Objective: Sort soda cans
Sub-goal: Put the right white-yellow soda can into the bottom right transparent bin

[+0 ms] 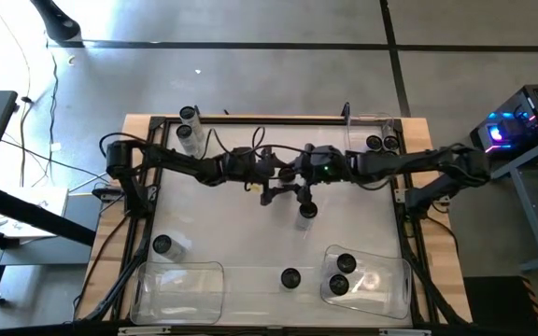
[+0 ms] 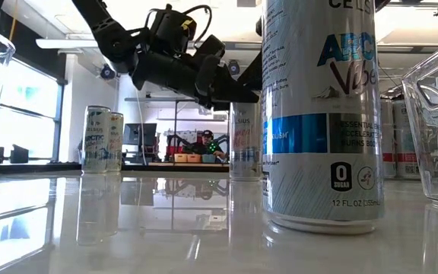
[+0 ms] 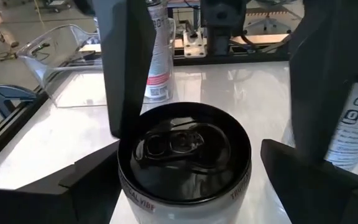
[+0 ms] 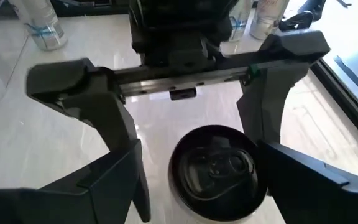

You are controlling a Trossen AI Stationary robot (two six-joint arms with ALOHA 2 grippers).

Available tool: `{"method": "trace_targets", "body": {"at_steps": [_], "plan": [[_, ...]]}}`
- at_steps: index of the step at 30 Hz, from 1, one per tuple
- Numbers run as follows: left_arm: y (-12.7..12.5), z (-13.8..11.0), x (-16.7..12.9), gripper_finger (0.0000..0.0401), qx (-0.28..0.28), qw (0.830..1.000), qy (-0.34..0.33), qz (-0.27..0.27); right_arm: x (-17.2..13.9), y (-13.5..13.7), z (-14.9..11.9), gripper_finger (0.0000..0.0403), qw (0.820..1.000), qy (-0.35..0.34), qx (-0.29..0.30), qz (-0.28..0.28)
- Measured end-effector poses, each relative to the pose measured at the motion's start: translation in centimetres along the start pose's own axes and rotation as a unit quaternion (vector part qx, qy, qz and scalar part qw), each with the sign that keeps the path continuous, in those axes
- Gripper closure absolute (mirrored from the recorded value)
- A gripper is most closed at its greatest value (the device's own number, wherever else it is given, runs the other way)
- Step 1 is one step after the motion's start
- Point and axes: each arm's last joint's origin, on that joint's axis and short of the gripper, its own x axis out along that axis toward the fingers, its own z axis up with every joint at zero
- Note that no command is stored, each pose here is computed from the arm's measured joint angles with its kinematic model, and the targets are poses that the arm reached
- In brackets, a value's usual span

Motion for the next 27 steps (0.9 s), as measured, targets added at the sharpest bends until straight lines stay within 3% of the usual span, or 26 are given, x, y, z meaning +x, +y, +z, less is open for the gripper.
{"method": "trace_targets", "body": {"at_steps": [18, 27], "plan": [[-0.7, 2.9, -4.1, 0.0043, 0.003, 0.997, 0.073, 0.008, 1.2, -0.8, -0.5, 0.0084, 1.0, 0.004, 0.017, -0.014], [-1.1, 3.5, -5.7, 0.0043, 0.006, 0.998, 0.061, 0.022, 1.2, -1.1, -0.4, 0.0064, 1.0, 0.001, 0.016, -0.011]]}}
